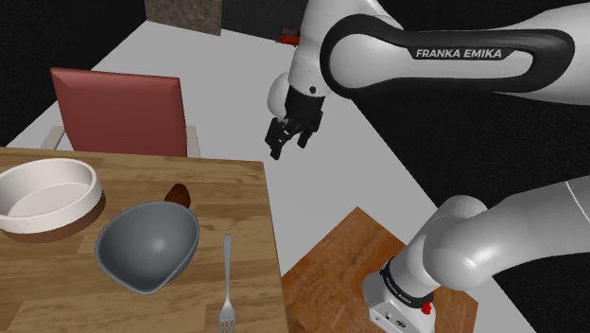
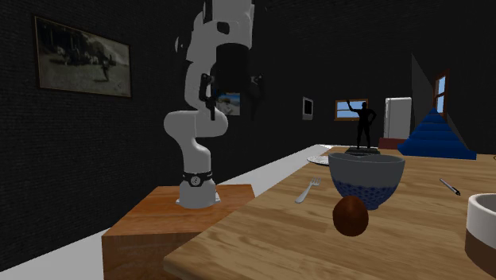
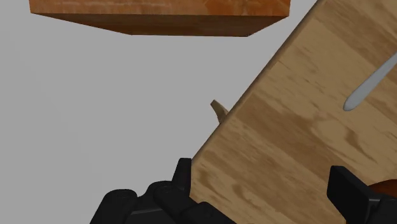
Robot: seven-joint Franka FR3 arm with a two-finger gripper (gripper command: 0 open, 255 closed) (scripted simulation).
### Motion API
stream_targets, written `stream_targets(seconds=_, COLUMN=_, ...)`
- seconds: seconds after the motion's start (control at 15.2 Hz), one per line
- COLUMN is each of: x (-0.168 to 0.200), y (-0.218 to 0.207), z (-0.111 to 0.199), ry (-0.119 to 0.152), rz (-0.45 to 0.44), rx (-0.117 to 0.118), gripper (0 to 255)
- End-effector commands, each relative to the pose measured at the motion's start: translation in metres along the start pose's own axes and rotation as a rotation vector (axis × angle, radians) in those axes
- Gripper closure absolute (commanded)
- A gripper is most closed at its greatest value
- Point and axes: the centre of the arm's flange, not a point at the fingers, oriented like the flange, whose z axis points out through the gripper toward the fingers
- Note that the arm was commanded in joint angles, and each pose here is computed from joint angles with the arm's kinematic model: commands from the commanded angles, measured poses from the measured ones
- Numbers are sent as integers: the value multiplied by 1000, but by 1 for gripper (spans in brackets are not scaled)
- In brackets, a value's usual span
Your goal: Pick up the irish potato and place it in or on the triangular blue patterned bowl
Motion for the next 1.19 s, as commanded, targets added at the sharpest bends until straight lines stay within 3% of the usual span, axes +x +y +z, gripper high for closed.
stream_targets(seconds=0.0, x=12, y=-22, z=8, ry=-3, rz=10, rx=-7, gripper=0)
stream_targets(seconds=1.12, x=116, y=-203, z=117, ry=-37, rz=81, rx=-80, gripper=0)
